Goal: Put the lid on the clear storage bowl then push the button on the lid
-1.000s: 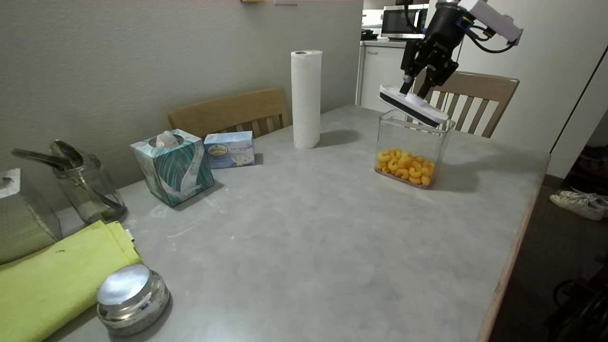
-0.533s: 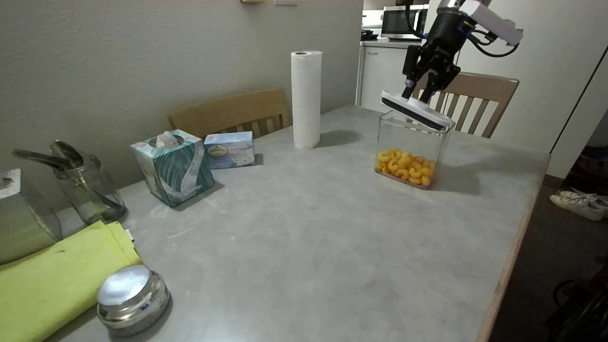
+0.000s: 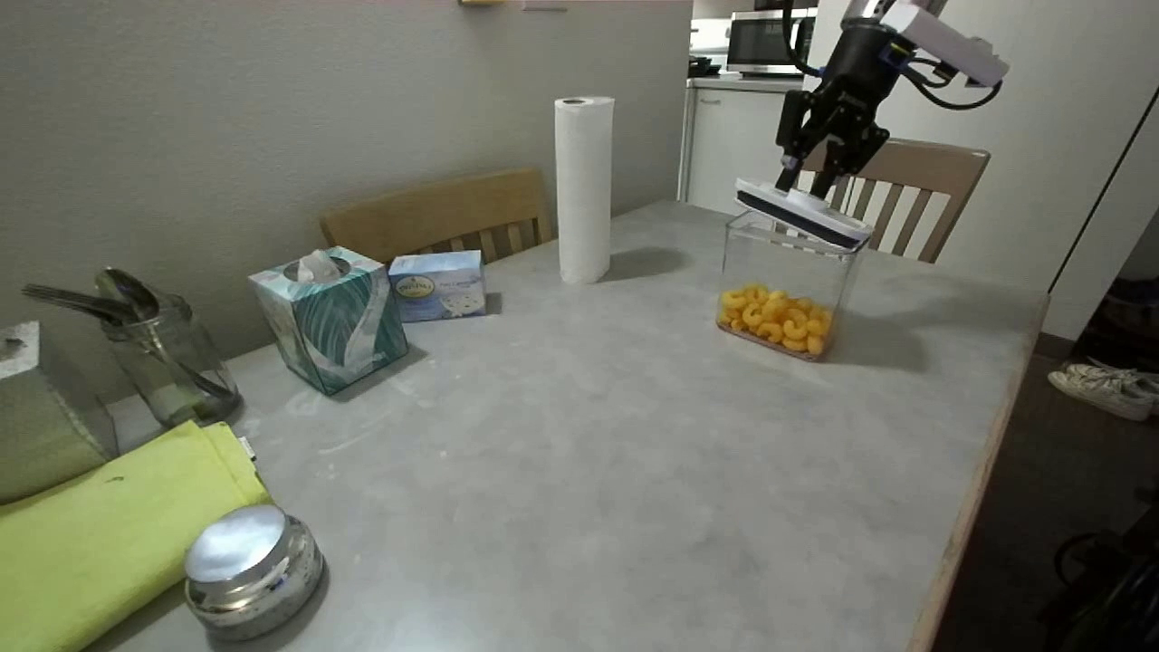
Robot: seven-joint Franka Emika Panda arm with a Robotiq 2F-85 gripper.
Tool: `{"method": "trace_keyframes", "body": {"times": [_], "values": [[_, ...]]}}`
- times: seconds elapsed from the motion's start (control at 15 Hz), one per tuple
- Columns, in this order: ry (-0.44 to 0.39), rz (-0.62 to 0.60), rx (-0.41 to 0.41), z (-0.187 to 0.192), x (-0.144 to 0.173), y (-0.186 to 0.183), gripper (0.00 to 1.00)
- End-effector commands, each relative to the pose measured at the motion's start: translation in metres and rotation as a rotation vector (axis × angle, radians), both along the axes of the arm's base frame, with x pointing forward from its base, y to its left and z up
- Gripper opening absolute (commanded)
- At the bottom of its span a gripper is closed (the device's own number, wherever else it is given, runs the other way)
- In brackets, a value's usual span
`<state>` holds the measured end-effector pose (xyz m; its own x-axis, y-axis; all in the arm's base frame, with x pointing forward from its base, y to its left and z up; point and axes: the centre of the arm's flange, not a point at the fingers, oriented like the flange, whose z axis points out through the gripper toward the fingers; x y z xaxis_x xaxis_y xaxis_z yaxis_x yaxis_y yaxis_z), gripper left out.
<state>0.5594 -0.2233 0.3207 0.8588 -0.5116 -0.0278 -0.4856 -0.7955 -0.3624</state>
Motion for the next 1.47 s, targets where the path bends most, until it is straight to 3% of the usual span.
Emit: {"method": "trace_keyframes", "body": {"times": [0.0,0.73,1.4], "values": [[0.016,-0.011,-0.01,0.002,-0.013,-0.003,0.25],[0.076,0.038,-0.006,-0.016,0.001,0.011,0.25],[0.182,0.015,-0.141,-0.004,0.002,0.013,0.25]]}}
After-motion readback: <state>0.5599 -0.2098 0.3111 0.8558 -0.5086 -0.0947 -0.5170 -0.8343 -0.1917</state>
